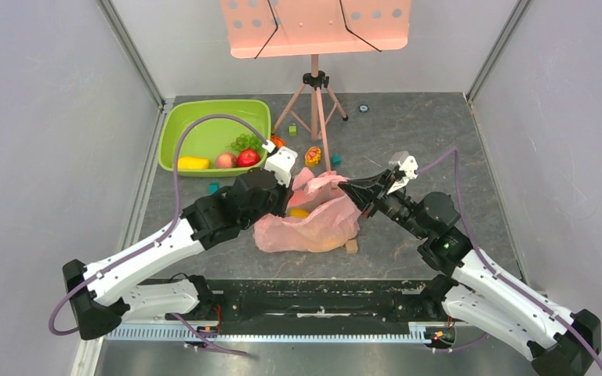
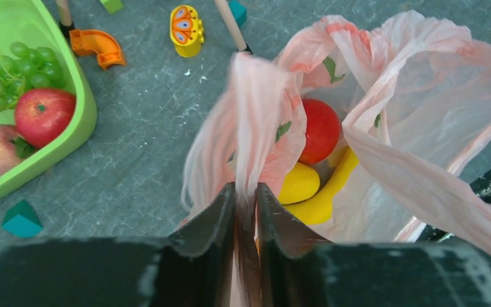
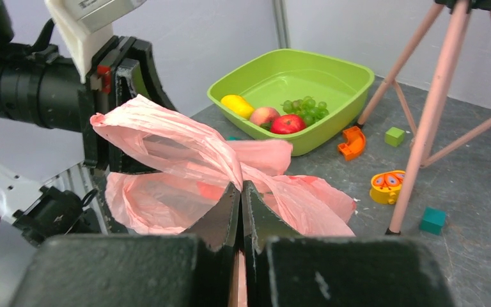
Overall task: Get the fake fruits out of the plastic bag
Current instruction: Adjust the plastic bag at the center of the board.
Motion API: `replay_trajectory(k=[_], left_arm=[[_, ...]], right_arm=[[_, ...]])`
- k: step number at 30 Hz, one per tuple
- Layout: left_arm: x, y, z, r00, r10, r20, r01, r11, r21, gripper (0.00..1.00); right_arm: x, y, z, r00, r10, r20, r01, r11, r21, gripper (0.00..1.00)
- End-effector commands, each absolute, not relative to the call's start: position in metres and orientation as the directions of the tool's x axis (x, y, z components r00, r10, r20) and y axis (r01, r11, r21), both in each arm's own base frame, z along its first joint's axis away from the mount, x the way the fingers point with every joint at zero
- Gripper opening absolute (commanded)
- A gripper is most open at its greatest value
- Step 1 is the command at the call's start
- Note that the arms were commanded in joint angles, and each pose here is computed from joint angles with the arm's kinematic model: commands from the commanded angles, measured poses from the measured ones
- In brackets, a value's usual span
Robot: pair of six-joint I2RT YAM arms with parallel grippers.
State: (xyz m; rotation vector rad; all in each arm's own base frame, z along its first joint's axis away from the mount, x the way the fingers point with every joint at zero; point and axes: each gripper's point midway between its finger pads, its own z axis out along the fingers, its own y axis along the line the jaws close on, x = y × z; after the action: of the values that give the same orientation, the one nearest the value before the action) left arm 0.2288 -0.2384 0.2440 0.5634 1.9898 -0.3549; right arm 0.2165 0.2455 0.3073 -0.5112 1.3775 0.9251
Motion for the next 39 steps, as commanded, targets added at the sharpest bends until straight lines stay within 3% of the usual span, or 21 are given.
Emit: replay_trajectory(k=[1, 3, 7, 16, 21, 24, 25, 28, 30, 34, 39], left_arm=[[0.239, -0.249, 0.26, -0.395, 0.171, -0.903, 0.533, 0.843, -0.074, 0.14], [0.255, -0.245, 0.277, -0.381, 0.124, -0.916, 0.503, 0.86, -0.093, 0.02], [0.298, -0.236, 0.327, -0.324, 0.0, -0.946, 0.468, 0.869, -0.16, 0.02], [0.346, -0.253, 0.425, -0.106, -0.105, -0.989, 0.553, 0.82, -0.147, 0.02], [0.319, -0.256, 0.412, -0.028, -0.275, -0.961, 0.641, 0.733, -0.228, 0.02], [0.298, -0.249, 0.368, -0.046, -0.383, -0.922, 0.663, 0.679, -0.315, 0.02], [0.291, -0.247, 0.349, -0.069, -0.402, -0.913, 0.667, 0.662, -0.342, 0.02], [0.276, -0.246, 0.317, -0.11, -0.426, -0.898, 0.685, 0.623, -0.379, 0.02], [0.27, -0.245, 0.304, -0.135, -0.421, -0.897, 0.686, 0.614, -0.392, 0.02], [0.262, -0.241, 0.293, -0.153, -0.417, -0.896, 0.684, 0.609, -0.401, 0.02], [0.258, -0.235, 0.297, -0.133, -0.401, -0.906, 0.683, 0.626, -0.377, 0.07]], right_arm=[[0.235, 0.234, 0.326, -0.045, 0.302, -0.952, -0.721, 0.649, 0.241, 0.0], [0.252, 0.227, 0.336, -0.037, 0.309, -0.95, -0.652, 0.713, 0.257, 0.0], [0.291, 0.215, 0.371, 0.021, 0.267, -0.963, -0.515, 0.829, 0.219, 0.0], [0.338, 0.205, 0.456, 0.148, 0.28, -0.949, -0.468, 0.865, 0.182, 0.0], [0.327, 0.194, 0.395, 0.101, 0.245, -0.964, -0.45, 0.876, 0.175, 0.0], [0.307, 0.185, 0.334, 0.038, 0.247, -0.968, -0.455, 0.867, 0.203, 0.0], [0.297, 0.184, 0.323, 0.038, 0.25, -0.967, -0.48, 0.854, 0.202, 0.04], [0.271, 0.185, 0.29, 0.051, 0.223, -0.974, -0.556, 0.816, 0.157, 0.49], [0.261, 0.185, 0.279, 0.066, 0.183, -0.981, -0.589, 0.801, 0.11, 0.67], [0.243, 0.198, 0.277, 0.147, 0.061, -0.987, -0.691, 0.72, -0.058, 0.78], [0.223, 0.217, 0.291, 0.332, -0.046, -0.942, -0.769, 0.565, -0.299, 0.83]])
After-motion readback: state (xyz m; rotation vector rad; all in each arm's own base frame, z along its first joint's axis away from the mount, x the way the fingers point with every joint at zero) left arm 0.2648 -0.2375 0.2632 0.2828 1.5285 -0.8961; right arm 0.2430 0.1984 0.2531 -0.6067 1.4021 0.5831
